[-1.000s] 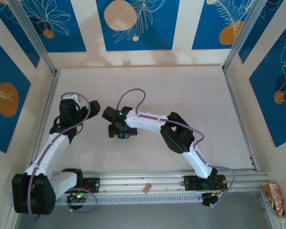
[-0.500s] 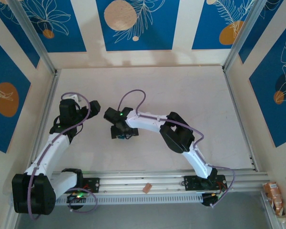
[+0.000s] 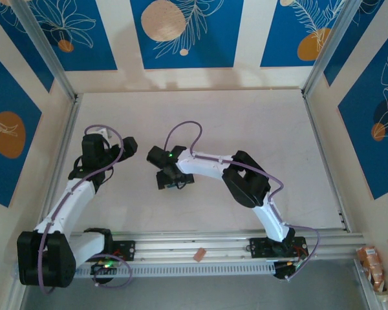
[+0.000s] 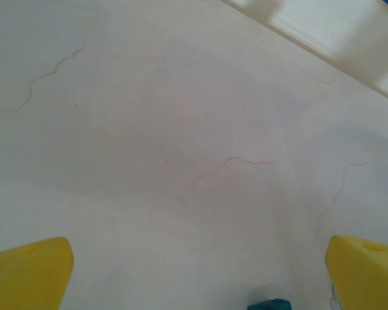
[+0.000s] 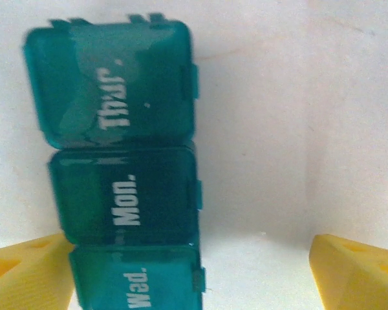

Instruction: Sort the pills into containers

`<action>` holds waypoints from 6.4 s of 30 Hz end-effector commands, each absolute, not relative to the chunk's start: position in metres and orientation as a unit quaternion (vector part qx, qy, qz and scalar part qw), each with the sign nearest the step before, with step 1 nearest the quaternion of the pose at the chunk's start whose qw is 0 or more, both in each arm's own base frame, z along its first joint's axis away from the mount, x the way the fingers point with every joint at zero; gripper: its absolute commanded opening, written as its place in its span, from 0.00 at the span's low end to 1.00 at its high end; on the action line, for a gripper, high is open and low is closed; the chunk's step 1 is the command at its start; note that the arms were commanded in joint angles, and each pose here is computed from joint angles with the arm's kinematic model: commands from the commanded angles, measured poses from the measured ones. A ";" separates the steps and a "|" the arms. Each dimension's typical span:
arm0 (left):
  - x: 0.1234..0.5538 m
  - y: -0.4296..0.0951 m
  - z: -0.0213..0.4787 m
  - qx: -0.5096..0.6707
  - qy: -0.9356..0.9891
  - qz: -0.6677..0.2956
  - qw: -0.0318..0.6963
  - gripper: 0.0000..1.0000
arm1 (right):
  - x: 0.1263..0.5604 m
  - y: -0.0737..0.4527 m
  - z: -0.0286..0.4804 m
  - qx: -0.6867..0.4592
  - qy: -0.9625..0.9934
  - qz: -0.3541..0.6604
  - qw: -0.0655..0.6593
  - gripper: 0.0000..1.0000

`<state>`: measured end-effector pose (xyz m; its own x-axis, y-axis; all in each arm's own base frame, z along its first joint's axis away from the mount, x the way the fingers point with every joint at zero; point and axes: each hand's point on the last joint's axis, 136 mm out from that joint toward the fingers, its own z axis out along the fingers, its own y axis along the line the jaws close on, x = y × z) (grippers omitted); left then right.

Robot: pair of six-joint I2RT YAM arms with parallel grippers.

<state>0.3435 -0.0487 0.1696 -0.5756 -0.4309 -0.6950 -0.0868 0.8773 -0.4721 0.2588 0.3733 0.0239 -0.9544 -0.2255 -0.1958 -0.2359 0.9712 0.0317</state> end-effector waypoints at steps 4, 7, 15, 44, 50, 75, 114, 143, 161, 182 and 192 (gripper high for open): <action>0.347 -0.047 0.179 -0.152 0.859 -0.205 0.445 1.00 | 0.264 0.389 0.041 -0.165 0.977 0.057 0.123 0.84; 0.347 -0.047 0.179 -0.154 0.859 -0.204 0.444 1.00 | 0.264 0.392 0.038 -0.170 0.976 0.058 0.122 0.78; 0.345 -0.047 0.179 -0.153 0.861 -0.202 0.442 1.00 | 0.258 0.394 0.034 -0.172 0.976 0.062 0.115 0.74; 0.361 -0.023 0.200 -0.160 0.862 -0.166 0.452 1.00 | 0.268 0.423 0.098 -0.206 0.940 0.213 0.167 0.77; 0.360 -0.021 0.203 -0.165 0.860 -0.167 0.453 1.00 | 0.307 0.423 0.094 -0.175 0.950 0.209 0.151 0.77; 0.356 -0.023 0.207 -0.169 0.859 -0.177 0.449 1.00 | 0.302 0.459 0.063 -0.217 0.931 0.289 0.051 0.70; 0.355 -0.028 0.206 -0.183 0.855 -0.201 0.441 1.00 | 0.196 0.400 0.030 -0.300 0.943 0.128 0.069 0.68; 0.347 -0.048 0.204 -0.189 0.842 -0.273 0.426 1.00 | 0.212 0.403 0.040 -0.289 0.941 0.137 0.109 0.37; 0.292 -0.130 0.213 -0.137 0.801 -0.464 0.353 1.00 | 0.249 0.378 0.147 -0.207 0.906 0.325 0.173 0.35; 0.282 -0.202 0.224 -0.088 0.790 -0.511 0.327 1.00 | 0.250 0.379 0.147 -0.190 0.905 0.339 0.174 0.32; 0.284 -0.211 0.232 -0.082 0.785 -0.518 0.329 1.00 | 0.249 0.380 0.145 -0.189 0.905 0.341 0.167 0.32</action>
